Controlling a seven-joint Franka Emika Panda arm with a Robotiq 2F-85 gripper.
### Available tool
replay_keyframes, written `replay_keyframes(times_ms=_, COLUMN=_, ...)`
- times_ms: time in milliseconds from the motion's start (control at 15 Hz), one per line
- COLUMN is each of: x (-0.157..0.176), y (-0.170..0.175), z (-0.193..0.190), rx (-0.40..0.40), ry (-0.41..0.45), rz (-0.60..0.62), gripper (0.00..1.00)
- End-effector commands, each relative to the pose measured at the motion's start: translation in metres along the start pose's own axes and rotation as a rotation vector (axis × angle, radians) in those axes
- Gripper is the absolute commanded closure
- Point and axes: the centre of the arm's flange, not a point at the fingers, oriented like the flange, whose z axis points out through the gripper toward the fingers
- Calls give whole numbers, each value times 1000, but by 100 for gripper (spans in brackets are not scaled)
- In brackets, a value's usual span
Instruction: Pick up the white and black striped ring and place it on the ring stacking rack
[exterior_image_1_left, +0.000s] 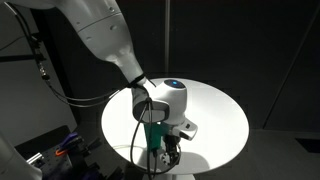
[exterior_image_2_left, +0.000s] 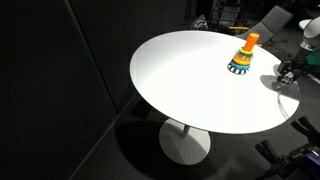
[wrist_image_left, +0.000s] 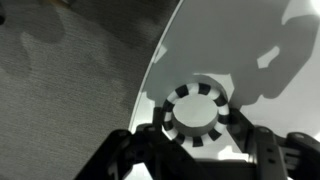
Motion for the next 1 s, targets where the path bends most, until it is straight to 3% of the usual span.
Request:
replay_keyframes(times_ms=0, x=8, y=-1, z=-22, rx=45, ry=19, rz=12, gripper=59)
replay_keyframes(times_ms=933, x=18, y=-43, z=-124, rx=93, ry=61, rz=-45, gripper=59)
